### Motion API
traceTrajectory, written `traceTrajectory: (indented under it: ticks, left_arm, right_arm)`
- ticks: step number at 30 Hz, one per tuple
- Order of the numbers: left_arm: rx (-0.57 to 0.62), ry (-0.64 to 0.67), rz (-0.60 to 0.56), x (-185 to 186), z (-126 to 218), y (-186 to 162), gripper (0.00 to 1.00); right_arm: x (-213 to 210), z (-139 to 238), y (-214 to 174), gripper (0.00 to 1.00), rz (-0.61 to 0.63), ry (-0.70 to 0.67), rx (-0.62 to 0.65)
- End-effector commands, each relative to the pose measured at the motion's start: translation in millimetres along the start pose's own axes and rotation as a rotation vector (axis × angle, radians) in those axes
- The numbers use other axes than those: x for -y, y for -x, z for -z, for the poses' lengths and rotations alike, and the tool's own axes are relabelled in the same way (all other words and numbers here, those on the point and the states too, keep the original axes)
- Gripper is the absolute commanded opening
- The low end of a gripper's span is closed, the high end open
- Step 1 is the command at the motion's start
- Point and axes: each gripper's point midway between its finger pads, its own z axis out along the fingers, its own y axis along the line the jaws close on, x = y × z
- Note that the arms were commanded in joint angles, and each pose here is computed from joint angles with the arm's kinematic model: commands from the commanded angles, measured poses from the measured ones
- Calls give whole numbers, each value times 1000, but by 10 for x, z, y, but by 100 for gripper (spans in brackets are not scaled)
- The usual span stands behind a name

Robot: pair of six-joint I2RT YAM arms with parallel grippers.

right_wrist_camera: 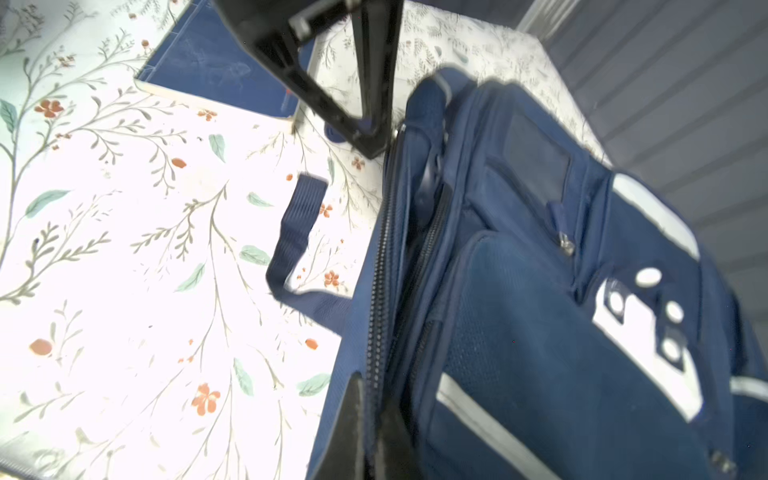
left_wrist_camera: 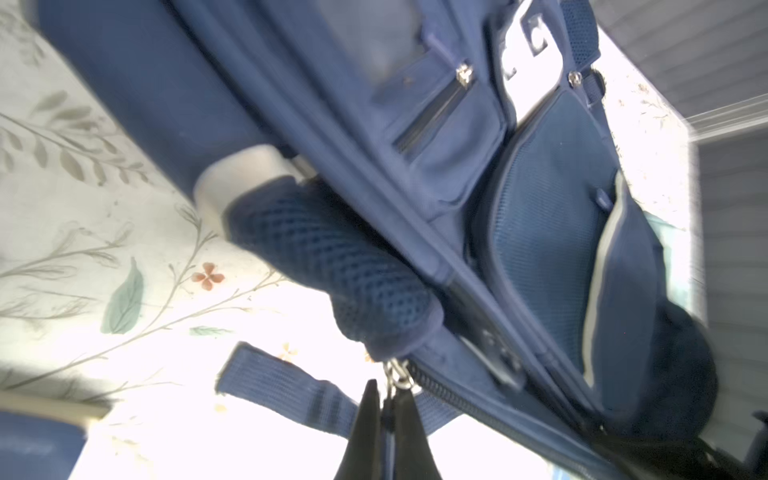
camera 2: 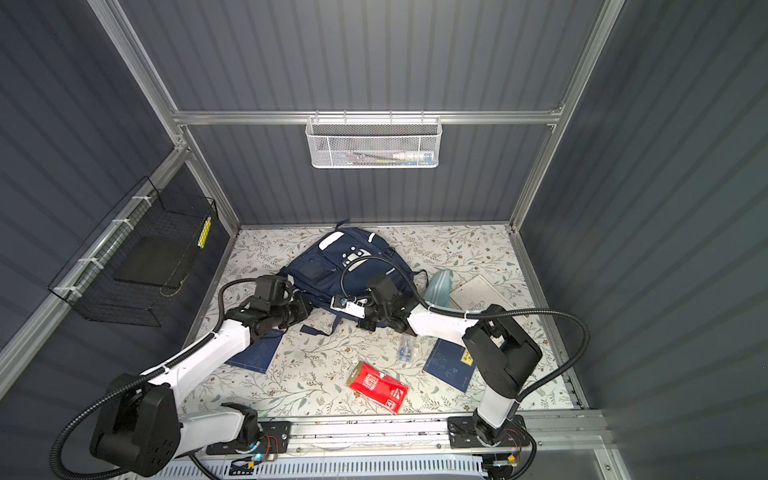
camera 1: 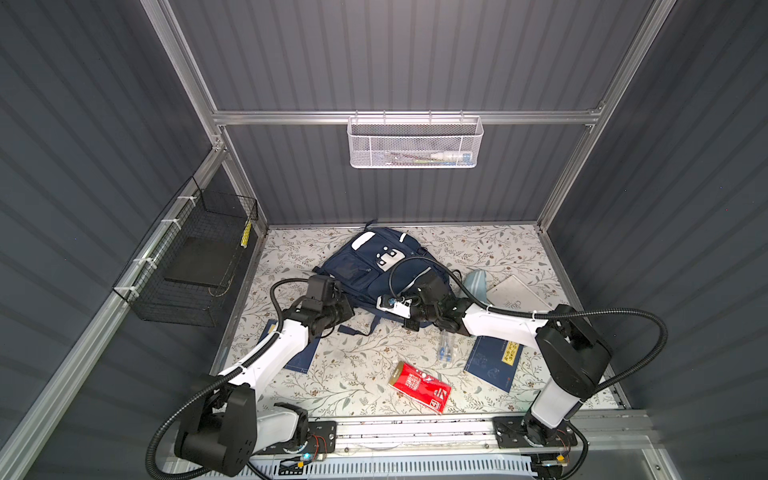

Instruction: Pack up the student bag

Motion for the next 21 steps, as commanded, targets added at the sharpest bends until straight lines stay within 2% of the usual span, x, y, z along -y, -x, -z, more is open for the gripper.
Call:
traceTrajectory:
  ticks: [1, 3, 6, 9, 10, 14, 17, 19, 21]
  left_arm:
    - [170, 218, 35, -631, 182, 529, 0]
    - [177, 232, 21, -629, 207, 586, 0]
    - [165, 150, 18, -491, 164, 571, 4]
    - [152, 92, 24, -398, 161, 531, 12]
    - [153, 81, 20, -373, 175, 532, 15]
    - [163, 78, -7, -320, 247, 582, 28]
    - [152, 67, -14, -271, 283, 593, 46]
    - [150, 45, -15, -195, 324, 602, 63]
    - [164, 19, -36, -19, 392, 605, 87]
  right_arm:
    - [-85, 108, -146, 0, 17, 71, -38]
    - [-50, 92, -145, 0, 11, 66, -36]
    - [20, 70, -65, 0, -35, 47, -21]
    - [123, 65, 96, 29, -122, -6, 11]
    - [161, 62, 154, 36, -153, -28, 24]
    - [273, 136, 317, 47, -252, -110, 47]
    - [468, 366, 307, 58, -361, -265, 74]
    - [600, 595, 203, 68, -457, -387, 66]
    - [726, 892, 24, 79, -599, -486, 28]
